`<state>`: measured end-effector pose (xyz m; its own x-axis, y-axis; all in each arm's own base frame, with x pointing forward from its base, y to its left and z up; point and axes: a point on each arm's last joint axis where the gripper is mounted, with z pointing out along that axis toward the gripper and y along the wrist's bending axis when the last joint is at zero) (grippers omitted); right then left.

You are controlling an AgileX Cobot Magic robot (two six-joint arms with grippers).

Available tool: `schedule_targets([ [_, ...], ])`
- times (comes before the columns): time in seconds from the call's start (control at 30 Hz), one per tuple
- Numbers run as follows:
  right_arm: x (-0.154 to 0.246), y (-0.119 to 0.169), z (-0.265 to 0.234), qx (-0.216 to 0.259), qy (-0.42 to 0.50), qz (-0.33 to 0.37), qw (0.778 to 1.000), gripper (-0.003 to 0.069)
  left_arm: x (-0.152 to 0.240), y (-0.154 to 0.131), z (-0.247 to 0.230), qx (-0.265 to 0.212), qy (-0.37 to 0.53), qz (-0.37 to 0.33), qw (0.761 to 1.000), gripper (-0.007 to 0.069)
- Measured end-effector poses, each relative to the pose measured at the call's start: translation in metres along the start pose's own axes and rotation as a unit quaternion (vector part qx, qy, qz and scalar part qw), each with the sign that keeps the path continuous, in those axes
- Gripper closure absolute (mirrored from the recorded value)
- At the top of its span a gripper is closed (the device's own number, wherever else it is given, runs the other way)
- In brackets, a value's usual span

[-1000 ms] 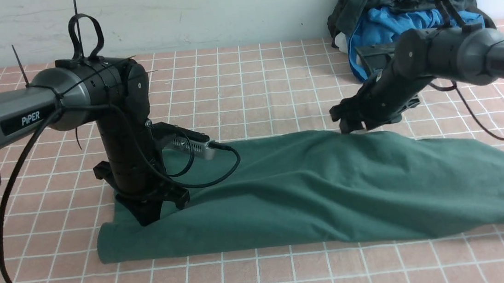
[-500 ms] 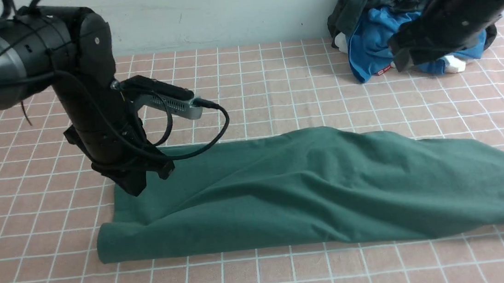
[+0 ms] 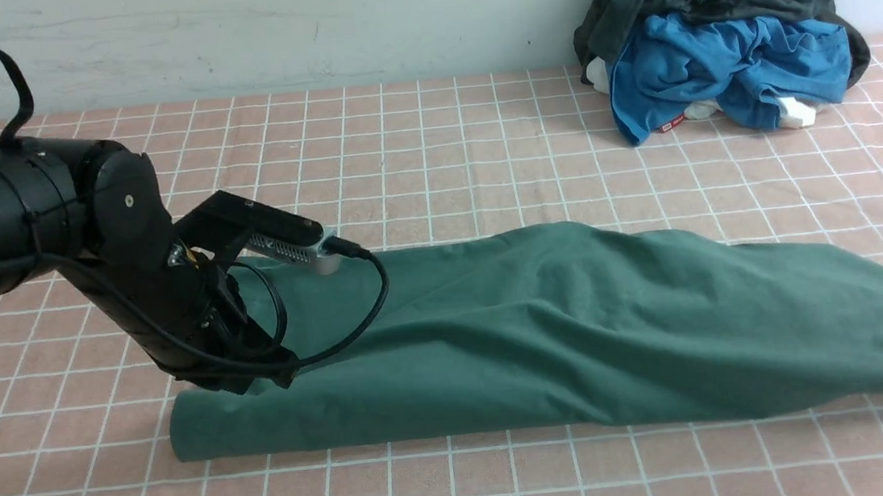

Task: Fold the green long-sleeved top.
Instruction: Use the right arm to clamp the right edge of the fabric

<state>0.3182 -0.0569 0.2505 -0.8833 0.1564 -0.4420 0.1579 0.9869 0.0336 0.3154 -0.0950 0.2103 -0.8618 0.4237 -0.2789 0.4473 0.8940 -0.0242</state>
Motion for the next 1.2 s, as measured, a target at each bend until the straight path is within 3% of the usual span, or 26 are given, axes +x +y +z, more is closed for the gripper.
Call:
schedule_targets([
  [0.17, 0.004, -0.007, 0.039, 0.005, 0.044, 0.009, 0.999, 0.0147, 0.000, -0.001, 0.010, 0.011, 0.009, -0.010, 1.000, 0.0633],
  [0.4, 0.016, -0.014, 0.102, 0.025, 0.100, 0.010, 0.995, 0.0141, -0.001, -0.001, 0.014, 0.012, 0.012, -0.011, 1.000, 0.0633],
  [0.93, 0.009, -0.021, 0.089, 0.063, 0.083, -0.008, 0.995, 0.0139, 0.000, -0.001, 0.014, 0.013, 0.014, -0.010, 1.000, 0.0632],
  [1.2, 0.014, -0.022, 0.109, 0.062, 0.107, -0.011, 0.992, 0.0148, 0.000, -0.001, 0.014, 0.013, 0.014, -0.005, 1.000, 0.0632],
])
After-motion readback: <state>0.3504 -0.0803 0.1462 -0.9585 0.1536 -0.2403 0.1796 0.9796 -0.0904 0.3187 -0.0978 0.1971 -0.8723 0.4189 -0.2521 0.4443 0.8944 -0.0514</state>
